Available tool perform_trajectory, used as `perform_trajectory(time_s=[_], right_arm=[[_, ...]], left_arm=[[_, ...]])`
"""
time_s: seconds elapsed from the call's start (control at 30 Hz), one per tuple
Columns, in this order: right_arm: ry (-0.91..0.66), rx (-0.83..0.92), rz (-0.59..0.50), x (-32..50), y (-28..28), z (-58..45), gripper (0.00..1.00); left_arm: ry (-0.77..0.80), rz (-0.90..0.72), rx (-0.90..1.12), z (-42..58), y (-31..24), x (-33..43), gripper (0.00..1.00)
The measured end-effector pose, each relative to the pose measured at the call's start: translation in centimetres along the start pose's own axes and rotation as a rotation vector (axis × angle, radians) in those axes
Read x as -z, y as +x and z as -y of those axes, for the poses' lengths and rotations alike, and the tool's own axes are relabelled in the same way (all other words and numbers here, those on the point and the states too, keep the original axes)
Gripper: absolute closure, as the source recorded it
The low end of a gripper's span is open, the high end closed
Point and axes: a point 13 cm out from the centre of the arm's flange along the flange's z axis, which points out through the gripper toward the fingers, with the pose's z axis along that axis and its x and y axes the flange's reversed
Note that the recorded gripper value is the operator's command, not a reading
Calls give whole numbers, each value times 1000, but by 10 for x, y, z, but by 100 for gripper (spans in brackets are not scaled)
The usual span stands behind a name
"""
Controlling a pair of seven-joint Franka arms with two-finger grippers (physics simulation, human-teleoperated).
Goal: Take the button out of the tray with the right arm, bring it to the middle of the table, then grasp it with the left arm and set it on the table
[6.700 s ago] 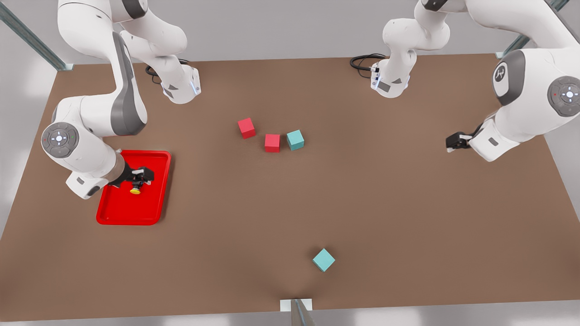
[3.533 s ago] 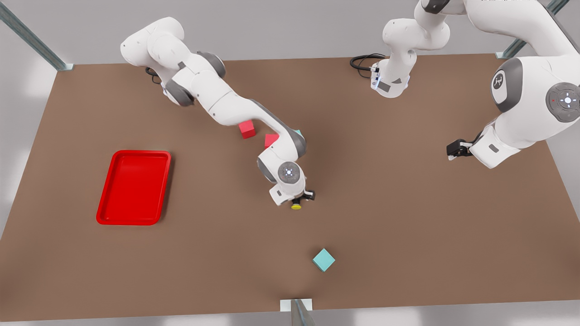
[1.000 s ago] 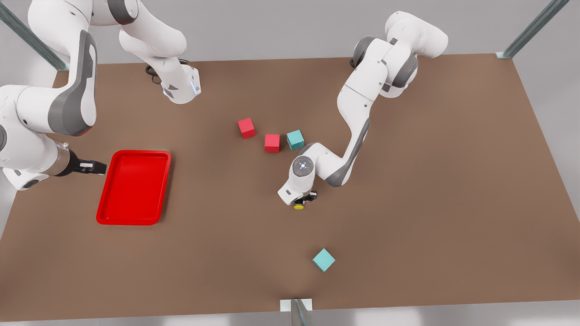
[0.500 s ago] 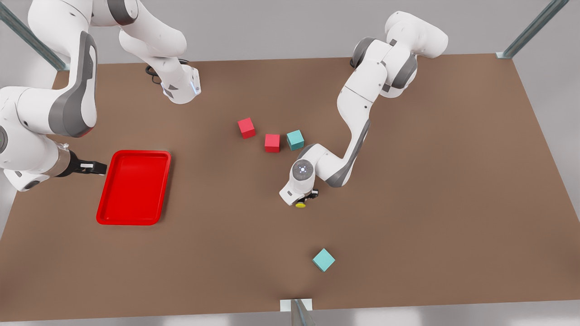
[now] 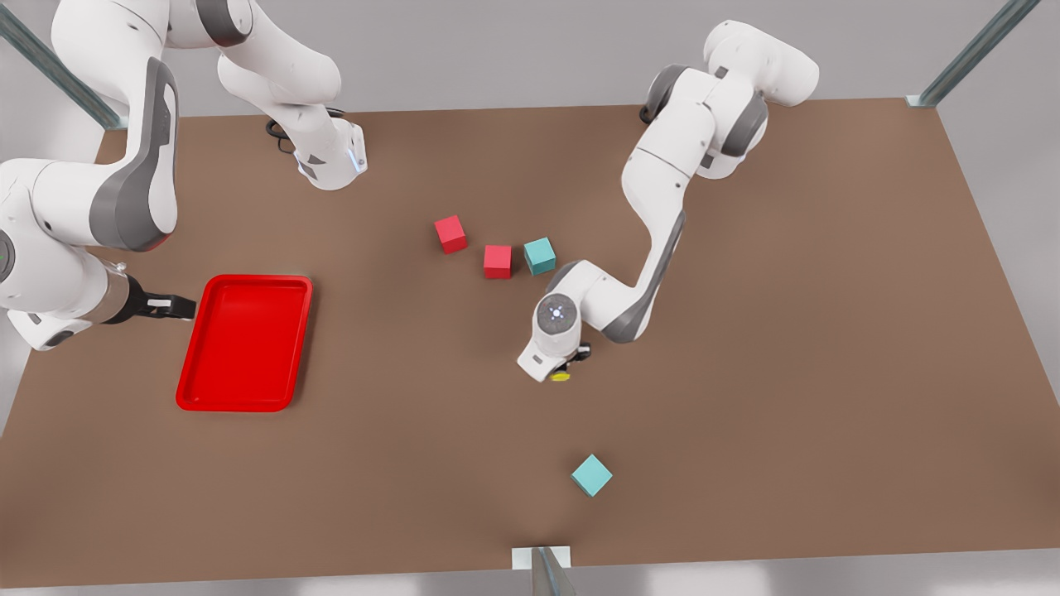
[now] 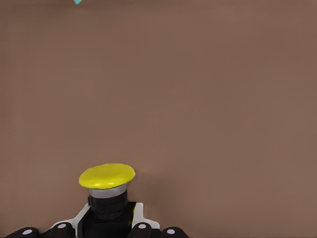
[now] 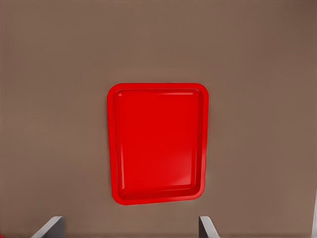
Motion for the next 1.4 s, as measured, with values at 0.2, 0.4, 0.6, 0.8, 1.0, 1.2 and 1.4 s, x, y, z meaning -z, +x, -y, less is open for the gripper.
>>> perform_trajectory(time_s=[0.2,0.4,0.6,0.8,1.0,1.2,1.4], right_arm=[[0,2,0,0,0,-1,0],[-1,2,0,0,0,-1,0],[-1,4,0,0,0,-2,0],[6,5,19,8,-2,0,0],[19,33,83,35,-9,-14,0],[22,30,103,38,-13,-10,0],[24,31,112,39,-15,-9,0]], left_arm=[[-304,268,461,-89,-46,48,55],[-774,476,845,-188,-6,11,55],[-1020,824,1064,-255,2,1,55],[-1038,1045,1203,-289,-3,-25,55],[-971,1189,1303,-293,-6,-37,5],[-890,1276,1381,-293,-9,-46,0],[-822,1339,1446,-288,-12,-44,0]])
